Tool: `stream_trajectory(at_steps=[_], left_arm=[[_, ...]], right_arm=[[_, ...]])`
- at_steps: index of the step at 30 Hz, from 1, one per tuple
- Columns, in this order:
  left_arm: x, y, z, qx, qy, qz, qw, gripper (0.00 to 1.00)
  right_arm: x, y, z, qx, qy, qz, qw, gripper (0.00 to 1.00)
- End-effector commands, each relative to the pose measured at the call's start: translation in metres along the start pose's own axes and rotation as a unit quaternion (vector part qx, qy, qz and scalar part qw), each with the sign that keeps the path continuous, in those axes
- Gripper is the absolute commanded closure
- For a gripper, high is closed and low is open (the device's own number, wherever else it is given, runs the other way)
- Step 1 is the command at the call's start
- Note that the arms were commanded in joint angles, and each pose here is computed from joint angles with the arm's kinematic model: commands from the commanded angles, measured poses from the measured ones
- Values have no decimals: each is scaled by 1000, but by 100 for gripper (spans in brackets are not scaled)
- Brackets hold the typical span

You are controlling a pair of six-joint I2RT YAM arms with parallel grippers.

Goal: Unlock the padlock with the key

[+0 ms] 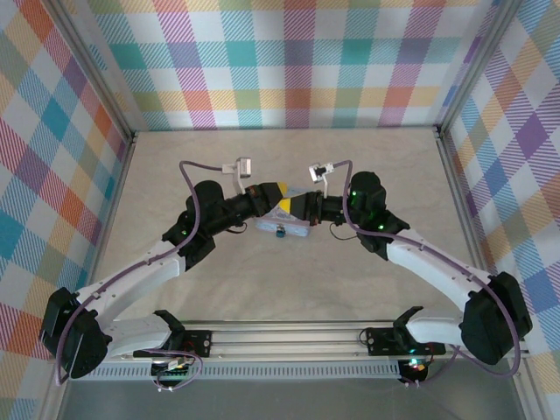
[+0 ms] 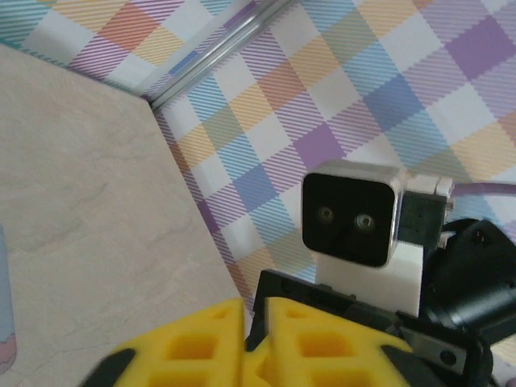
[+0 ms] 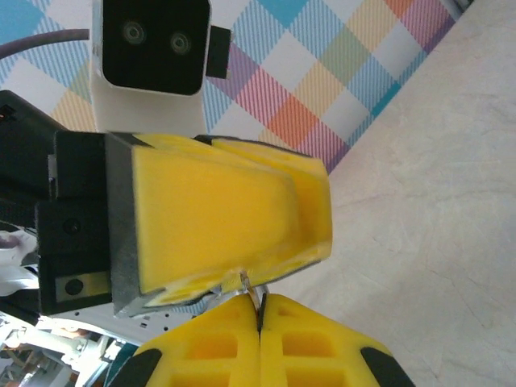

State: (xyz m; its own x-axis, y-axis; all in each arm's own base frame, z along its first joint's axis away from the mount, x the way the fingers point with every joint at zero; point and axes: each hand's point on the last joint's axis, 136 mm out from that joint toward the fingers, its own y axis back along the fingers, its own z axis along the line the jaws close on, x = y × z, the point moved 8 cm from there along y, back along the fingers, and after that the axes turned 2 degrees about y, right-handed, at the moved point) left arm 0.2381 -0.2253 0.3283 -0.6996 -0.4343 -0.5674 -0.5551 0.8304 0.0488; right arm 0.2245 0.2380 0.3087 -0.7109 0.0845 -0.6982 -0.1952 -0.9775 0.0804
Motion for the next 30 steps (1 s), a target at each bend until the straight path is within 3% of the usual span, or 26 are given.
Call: stream_trajectory(at_steps=[1,11,14,21,30], left_arm=[[-8,6,-10,-10,-18,-19,1000,71],[-3,9,15,-109,-45,-13,993,32],[2,5,31,-153,-61,1,986,27],[29,-14,80,-254,-97,79,959,25],[61,-79,94,-259,-146,205,933,30]], right_arm=[[1,6,5,26,28,7,999,100],[12,43,-17,185,43,10,982,100],[13,61,-28,230,18,-3,973,100],[27,98,-67,336,-70,-27,939,100],[41,113,-91,414,-104,-26,904,100]])
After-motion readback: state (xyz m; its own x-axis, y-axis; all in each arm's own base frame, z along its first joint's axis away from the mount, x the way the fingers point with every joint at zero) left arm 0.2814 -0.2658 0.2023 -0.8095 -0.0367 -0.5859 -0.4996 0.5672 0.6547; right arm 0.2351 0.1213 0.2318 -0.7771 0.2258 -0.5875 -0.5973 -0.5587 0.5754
